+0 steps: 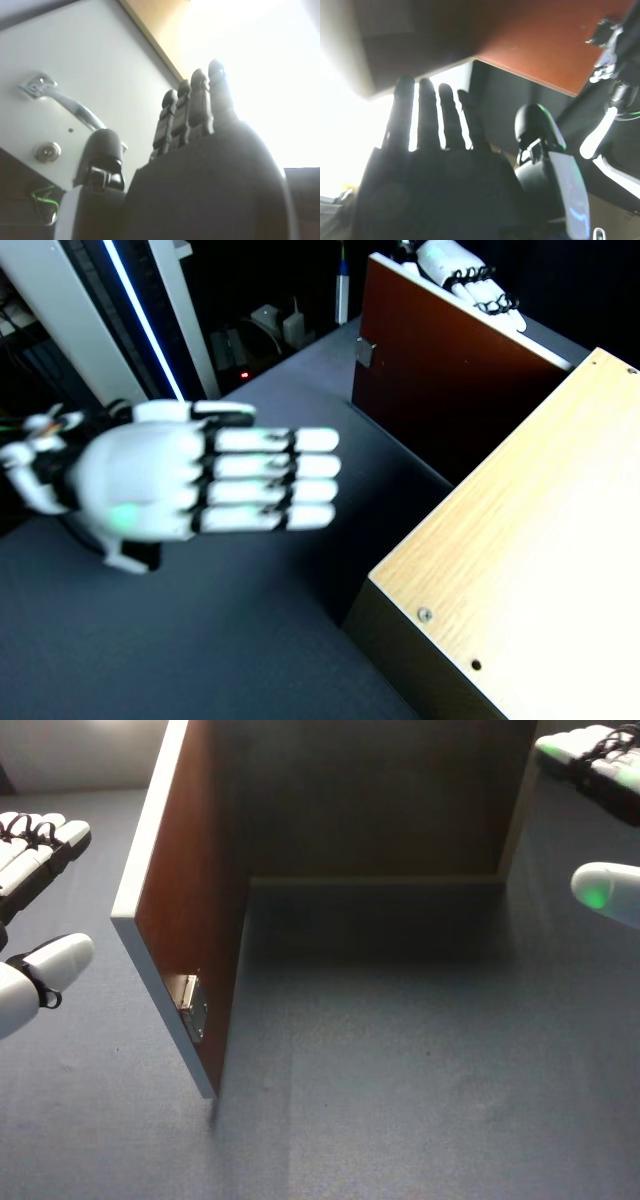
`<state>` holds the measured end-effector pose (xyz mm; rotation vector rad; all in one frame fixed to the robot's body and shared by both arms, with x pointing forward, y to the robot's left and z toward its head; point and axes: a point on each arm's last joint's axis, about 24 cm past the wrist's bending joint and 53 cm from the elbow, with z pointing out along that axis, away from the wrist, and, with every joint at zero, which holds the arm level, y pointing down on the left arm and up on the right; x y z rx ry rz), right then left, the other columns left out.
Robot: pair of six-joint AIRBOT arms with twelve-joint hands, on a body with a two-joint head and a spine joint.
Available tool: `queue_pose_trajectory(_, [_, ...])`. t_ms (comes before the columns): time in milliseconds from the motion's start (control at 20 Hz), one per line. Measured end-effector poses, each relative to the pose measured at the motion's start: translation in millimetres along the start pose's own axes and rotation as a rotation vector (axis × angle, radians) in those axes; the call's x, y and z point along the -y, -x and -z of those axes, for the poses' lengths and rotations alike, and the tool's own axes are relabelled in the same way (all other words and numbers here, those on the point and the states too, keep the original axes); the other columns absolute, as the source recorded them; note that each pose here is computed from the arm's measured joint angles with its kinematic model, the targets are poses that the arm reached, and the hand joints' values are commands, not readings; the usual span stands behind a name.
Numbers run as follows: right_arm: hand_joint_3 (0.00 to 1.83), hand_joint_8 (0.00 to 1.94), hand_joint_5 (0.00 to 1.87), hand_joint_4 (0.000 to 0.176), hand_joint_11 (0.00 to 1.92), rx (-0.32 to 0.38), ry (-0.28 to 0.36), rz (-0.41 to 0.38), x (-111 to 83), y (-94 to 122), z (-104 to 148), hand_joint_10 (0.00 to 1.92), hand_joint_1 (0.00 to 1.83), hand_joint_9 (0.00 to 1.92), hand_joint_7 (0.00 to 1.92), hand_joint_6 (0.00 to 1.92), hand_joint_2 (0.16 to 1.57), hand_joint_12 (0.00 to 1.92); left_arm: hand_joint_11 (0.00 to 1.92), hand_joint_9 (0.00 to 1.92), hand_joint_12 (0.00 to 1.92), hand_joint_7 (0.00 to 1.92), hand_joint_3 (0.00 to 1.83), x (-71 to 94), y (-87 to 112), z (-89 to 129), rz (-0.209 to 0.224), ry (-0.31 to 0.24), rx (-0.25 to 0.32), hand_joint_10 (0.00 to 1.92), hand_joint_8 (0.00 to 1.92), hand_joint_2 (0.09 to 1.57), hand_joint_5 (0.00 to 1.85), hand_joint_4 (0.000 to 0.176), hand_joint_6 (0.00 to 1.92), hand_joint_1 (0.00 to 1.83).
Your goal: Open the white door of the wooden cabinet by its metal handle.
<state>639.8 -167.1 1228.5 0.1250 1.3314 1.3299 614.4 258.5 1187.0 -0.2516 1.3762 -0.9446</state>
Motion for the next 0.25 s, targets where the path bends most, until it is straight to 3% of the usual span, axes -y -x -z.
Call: queue_pose_trajectory(250, [0.00, 0.01, 0.12, 0.000, 0.07, 0.044, 0.007, -0.040, -2.9, 1, 22, 0.01, 0.00, 0.02, 0.06, 0.01, 1.37, 0.02, 0.00, 0.00, 0.00, 0.01, 0.07, 7.8, 9.9, 5, 0.017, -0.029, 0.033, 0.00, 0.00, 1.57, 0.07, 0.000, 0.00, 0.00])
